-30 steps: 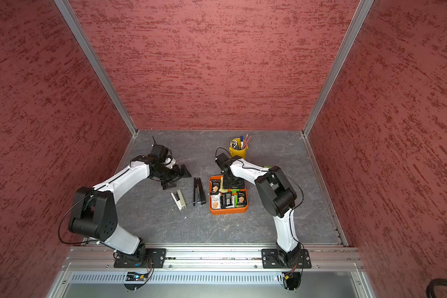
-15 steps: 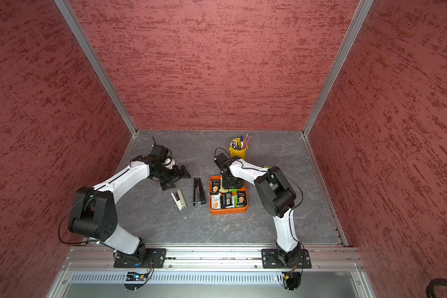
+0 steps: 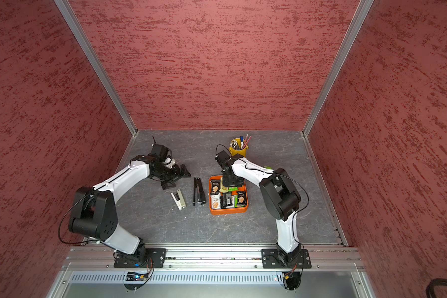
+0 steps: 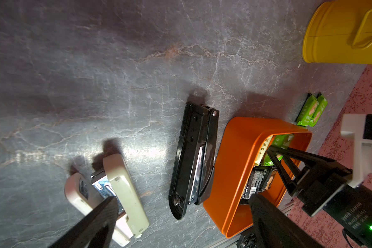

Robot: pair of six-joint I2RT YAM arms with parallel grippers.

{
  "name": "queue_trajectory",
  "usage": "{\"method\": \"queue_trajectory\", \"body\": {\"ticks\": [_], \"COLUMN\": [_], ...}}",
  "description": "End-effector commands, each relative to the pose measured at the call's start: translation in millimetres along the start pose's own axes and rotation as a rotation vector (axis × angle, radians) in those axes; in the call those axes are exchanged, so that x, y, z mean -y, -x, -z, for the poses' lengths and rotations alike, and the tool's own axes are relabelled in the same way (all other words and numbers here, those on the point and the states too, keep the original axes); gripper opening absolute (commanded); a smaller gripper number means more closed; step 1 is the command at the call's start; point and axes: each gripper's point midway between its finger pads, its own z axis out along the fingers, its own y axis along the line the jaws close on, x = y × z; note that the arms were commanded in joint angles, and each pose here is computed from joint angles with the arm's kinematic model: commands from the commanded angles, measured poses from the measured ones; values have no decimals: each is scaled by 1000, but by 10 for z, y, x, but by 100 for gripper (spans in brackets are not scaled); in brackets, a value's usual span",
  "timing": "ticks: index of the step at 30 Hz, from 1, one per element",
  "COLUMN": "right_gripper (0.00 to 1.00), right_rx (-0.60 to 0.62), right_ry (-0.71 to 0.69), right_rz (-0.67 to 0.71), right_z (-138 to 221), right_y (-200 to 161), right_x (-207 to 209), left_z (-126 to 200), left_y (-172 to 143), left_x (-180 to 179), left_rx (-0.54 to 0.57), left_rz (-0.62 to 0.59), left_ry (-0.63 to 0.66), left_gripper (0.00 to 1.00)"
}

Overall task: Take the cookies out of the storage box
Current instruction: Pick up the cookie from the storage box, then place the cookie at the center of the board.

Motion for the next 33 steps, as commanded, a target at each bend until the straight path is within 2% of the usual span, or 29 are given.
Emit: {"method": "queue_trajectory", "body": {"ticks": [1,8,12,18,22,33], "right_gripper": [34,34,34,34,34,34], "right_rx": [26,63,79,64,37,2], "right_ry": [65,172,160,53,5,-4], "right_rz": [-13,-31,-31,-33,-38,-87], "right_z": [223,489,627,689,654,491], "right_y": [-8,1,-3,-44,-55,136], "right_x": [-39,-149,-88,206,427,1011], "left_z": [34,24,-9,-135,-137,-145], "left_y": [105,91,10,-151,-128,78], "left_x": [117,162,233,440,517,596], "left_rx": [19,9,-9,-51,-40,16], "left_rz": [-37,-52,-76,-156,-190,-162], "left_ry": [-37,-50,-56,-52,-42,-21], "left_gripper": [100,100,100,100,100,100]}}
